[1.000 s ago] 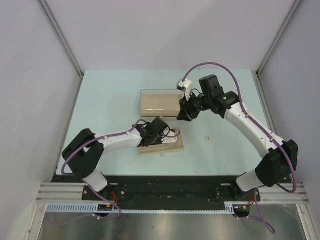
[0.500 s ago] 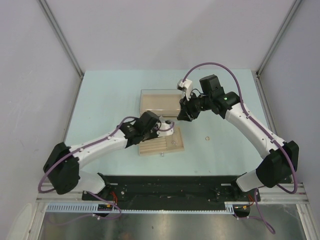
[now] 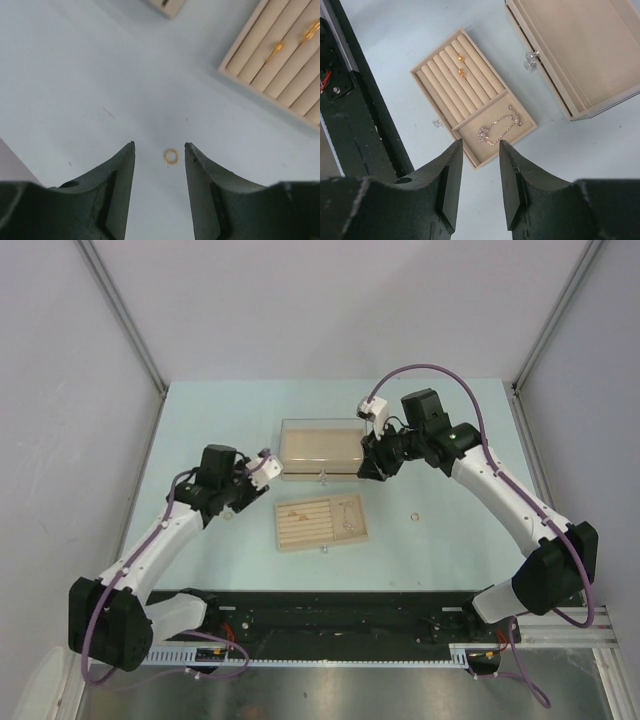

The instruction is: Organize the mixed jewelry

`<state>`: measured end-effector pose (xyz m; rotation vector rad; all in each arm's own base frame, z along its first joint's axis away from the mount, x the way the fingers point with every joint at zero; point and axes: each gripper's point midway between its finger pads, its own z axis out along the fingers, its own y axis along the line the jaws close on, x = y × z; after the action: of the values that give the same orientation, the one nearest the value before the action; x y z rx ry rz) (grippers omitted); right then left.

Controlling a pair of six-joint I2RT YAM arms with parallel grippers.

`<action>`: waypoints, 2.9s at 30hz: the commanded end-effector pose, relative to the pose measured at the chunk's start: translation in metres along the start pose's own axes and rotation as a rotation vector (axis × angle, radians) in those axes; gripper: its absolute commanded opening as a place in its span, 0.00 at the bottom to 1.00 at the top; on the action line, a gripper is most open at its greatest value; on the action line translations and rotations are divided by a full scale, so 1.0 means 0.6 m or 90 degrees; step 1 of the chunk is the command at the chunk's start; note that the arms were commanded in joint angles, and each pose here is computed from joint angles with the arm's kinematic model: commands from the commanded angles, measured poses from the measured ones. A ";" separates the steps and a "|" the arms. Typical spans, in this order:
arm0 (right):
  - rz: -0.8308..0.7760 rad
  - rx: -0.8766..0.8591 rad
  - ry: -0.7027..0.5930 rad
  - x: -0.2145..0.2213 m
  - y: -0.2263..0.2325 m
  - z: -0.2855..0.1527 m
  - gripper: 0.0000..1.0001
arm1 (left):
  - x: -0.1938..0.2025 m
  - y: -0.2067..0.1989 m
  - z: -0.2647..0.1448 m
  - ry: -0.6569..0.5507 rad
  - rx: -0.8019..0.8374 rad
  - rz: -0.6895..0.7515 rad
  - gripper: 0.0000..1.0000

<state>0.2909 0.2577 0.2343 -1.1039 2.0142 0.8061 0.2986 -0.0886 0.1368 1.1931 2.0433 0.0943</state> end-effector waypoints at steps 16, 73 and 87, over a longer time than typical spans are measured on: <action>-0.010 0.002 0.005 0.006 -0.011 0.010 0.40 | 0.178 0.033 0.062 0.133 0.070 -0.258 0.48; -0.005 0.000 0.006 0.006 -0.010 0.010 0.40 | 0.248 -0.004 0.103 0.223 0.067 -0.331 0.38; -0.002 -0.004 0.009 0.008 -0.011 0.015 0.40 | 0.267 -0.036 0.097 0.243 0.094 -0.319 0.16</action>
<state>0.2939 0.2576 0.2260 -1.1157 2.0295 0.7980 0.2990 0.0026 0.0139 0.7216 2.5835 -0.0664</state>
